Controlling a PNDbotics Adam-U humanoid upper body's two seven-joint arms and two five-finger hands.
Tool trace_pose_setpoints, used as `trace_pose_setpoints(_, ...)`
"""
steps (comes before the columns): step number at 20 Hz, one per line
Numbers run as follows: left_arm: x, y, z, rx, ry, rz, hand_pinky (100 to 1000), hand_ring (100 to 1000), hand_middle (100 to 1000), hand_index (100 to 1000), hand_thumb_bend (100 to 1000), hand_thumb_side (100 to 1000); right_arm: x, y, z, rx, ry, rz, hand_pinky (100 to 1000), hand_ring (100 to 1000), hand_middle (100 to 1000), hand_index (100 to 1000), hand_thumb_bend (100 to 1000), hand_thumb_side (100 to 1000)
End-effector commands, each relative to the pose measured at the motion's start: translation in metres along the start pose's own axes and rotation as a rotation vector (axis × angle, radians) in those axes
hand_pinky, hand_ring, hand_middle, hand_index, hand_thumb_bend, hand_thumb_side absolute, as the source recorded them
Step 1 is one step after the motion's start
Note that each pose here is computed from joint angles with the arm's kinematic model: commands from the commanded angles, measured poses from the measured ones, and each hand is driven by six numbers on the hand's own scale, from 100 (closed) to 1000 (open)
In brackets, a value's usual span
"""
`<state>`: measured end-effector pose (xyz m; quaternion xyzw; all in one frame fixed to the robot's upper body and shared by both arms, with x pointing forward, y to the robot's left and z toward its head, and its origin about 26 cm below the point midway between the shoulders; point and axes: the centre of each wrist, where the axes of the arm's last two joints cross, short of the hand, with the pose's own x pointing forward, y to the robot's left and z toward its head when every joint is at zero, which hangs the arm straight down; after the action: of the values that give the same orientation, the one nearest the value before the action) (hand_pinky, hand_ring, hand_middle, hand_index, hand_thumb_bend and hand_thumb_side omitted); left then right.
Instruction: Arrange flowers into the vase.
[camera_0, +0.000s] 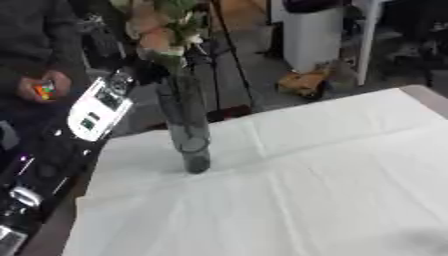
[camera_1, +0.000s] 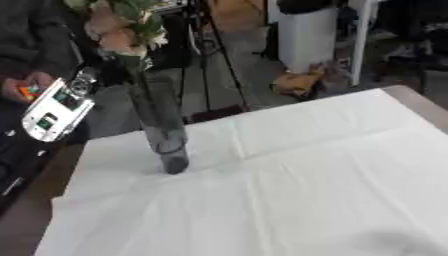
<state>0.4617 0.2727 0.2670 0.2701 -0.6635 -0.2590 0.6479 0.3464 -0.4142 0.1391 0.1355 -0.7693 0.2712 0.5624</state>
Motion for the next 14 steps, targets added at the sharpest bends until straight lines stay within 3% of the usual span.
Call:
trace_pose_setpoints(1,-0.001,0.013,0.000,0.031,0.006,0.031,853,700,679,811,896,872,0.013,-0.007,0.000,0.002,-0.010,0.043,508,608,585,800,818,737)
trace_pose_setpoints(5,-0.008,0.011,-0.002,0.026,0.029,0.074,853,700,679,811,896,872,0.013,-0.007,-0.001,0.002,-0.010,0.044,508,608,585,800,818,737)
trace_pose_setpoints(6,-0.011,0.011,-0.002,0.023,0.039,0.074,856,708,688,833,1000,864,0.013,-0.007,-0.001,0.002,-0.010,0.044,508,608,584,801,818,737)
trace_pose_setpoints(14,-0.020,0.008,-0.003,0.017,0.067,0.048,862,710,692,844,1000,867,0.012,-0.007,0.000,0.001,-0.009,0.043,508,609,584,801,818,737)
